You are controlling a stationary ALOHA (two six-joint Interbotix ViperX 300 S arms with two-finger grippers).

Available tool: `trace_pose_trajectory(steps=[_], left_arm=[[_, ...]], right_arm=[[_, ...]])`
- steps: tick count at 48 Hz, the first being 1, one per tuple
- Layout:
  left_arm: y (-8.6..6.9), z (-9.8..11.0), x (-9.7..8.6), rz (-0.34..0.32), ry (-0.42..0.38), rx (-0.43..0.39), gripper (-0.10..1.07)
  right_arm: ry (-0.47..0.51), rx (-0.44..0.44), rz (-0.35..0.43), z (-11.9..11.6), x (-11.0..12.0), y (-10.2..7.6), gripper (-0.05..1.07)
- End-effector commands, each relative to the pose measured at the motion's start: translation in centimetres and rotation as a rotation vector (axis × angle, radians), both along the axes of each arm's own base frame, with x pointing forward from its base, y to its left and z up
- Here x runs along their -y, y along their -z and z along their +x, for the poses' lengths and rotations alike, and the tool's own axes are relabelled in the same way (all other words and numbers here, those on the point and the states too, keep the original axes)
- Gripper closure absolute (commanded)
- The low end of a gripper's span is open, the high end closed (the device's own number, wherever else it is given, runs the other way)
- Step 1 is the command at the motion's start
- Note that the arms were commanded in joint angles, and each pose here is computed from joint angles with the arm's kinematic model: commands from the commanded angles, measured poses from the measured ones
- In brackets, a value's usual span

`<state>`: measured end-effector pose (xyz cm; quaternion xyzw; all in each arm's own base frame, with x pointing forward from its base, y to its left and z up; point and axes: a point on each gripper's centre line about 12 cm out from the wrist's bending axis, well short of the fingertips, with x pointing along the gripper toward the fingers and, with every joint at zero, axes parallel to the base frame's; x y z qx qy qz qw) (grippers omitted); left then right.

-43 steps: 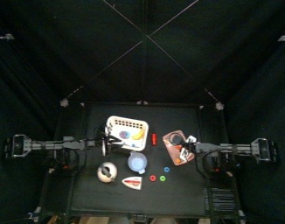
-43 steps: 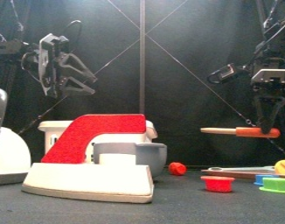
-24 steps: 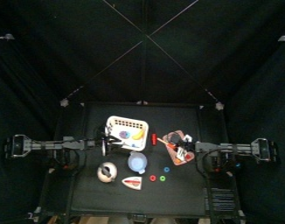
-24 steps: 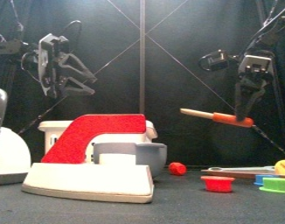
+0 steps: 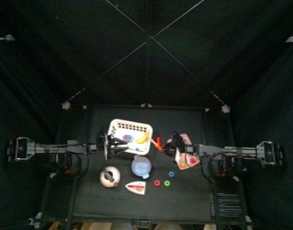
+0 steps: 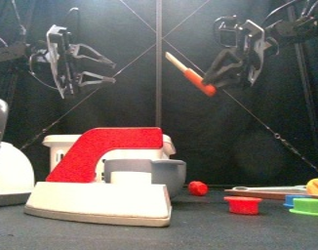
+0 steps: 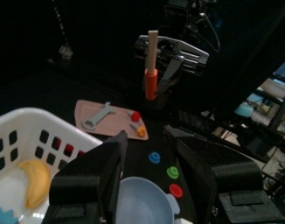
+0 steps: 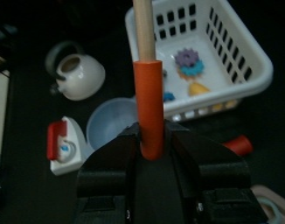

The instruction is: Hand over screwdriver

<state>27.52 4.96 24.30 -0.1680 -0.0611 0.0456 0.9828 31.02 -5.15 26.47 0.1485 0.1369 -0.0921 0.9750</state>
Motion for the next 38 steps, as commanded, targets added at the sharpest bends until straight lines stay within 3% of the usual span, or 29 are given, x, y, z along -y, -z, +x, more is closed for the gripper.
trace_pose_trajectory(steps=[1,13,38], left_arm=[[-1.1,1.2,-0.1,0.036,0.009,0.074,0.18],[-0.6,3.3,-0.1,0.1,0.027,0.156,0.18],[0.0,6.4,0.4,0.092,0.059,0.177,0.18]], right_arm=[[-0.013,0.086,-0.012,1.2,0.2,-1.1,0.46],[-0.041,0.133,-0.026,4.2,0.4,-0.8,0.46],[-0.086,0.134,-0.076,8.0,0.5,-0.8,0.46]])
